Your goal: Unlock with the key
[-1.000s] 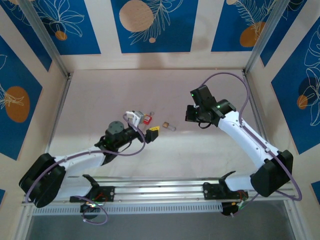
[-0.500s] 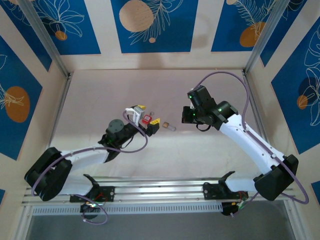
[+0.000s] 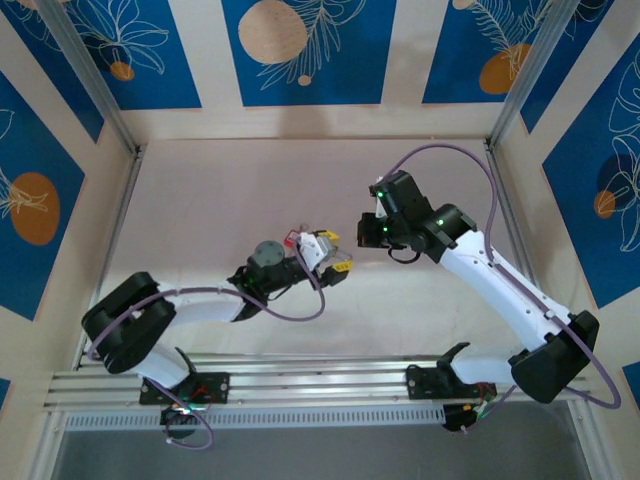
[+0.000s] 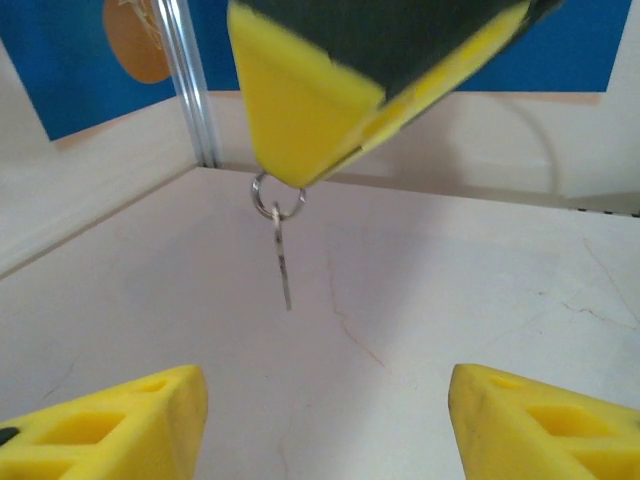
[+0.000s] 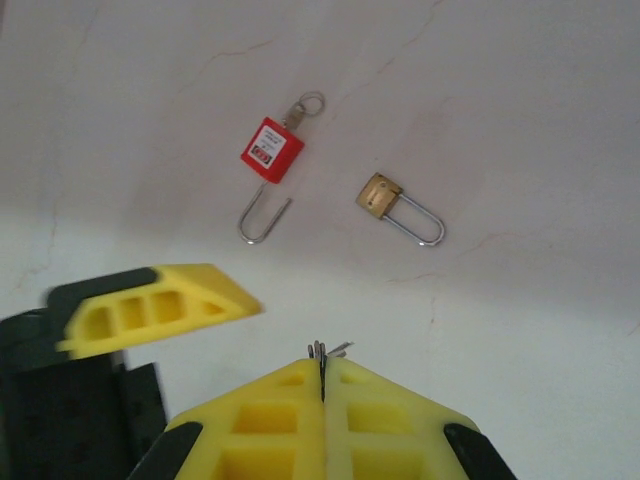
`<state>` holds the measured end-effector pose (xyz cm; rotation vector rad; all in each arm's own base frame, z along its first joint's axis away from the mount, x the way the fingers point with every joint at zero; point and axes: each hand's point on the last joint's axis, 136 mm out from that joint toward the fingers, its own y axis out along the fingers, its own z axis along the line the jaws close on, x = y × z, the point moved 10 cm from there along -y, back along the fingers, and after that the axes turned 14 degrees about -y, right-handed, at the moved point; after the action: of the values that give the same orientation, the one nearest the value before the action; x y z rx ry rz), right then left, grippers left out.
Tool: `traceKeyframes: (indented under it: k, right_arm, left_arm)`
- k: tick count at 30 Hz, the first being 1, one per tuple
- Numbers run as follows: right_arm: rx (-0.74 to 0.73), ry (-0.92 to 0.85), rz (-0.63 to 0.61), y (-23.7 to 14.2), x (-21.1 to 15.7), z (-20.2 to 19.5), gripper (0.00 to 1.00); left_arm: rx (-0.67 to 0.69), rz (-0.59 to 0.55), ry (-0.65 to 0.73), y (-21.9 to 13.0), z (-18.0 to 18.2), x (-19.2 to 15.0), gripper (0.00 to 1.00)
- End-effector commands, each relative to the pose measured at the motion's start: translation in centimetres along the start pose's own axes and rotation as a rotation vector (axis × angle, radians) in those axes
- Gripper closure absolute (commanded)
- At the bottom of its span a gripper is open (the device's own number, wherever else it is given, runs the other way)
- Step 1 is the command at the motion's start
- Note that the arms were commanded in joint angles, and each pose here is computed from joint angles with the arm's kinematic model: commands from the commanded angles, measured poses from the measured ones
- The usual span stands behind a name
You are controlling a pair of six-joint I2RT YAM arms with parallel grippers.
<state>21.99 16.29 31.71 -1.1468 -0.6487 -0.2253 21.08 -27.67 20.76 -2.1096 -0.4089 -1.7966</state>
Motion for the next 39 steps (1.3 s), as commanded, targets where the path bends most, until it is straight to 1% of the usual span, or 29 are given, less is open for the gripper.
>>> traceKeyframes:
  k: [1,4,9,11,16,19,22,31,39]
  right_arm:
    - [0.068,0.015,-0.046,-1.67,0.3,0.83,1.0]
    - [0.088,0.023,-0.05,-1.89,0.17,1.0,1.0]
    - [0.109,0.025,-0.056,-2.09,0.06,1.25,1.0]
    - [0.114,0.024,-0.055,-2.11,0.01,1.36,1.0]
    - [0.115,0.021,-0.059,-2.23,0.04,1.4,1.0]
    - [0.119,0.024,-0.06,-2.2,0.0,1.44,1.0]
    - [0.119,0.026,-0.058,-2.1,-0.07,1.45,1.0]
    - [0.116,0.029,-0.065,-2.12,-0.07,1.41,1.0]
    - [0.113,0.031,-0.07,-2.04,0.08,1.36,1.0]
  left_arm:
    - [-0.037,-0.126,0.081,0.97,-0.37,2.28,0.4]
    - [-0.021,-0.137,0.1,1.57,-0.39,2.28,0.43]
    - [0.032,-0.2,0.088,1.82,0.15,2.08,0.45]
    - [0.034,-0.2,0.083,1.91,0.18,1.99,0.46]
    - [0.03,-0.197,0.075,1.9,0.18,1.76,0.52]
    - [0.032,-0.203,0.073,1.74,0.15,1.81,0.6]
    - [0.027,-0.2,0.068,1.67,0.1,1.85,0.64]
    - [0.018,-0.183,0.059,1.51,0.02,1.54,0.72]
    - [0.017,-0.178,0.058,1.56,0.03,1.47,0.83]
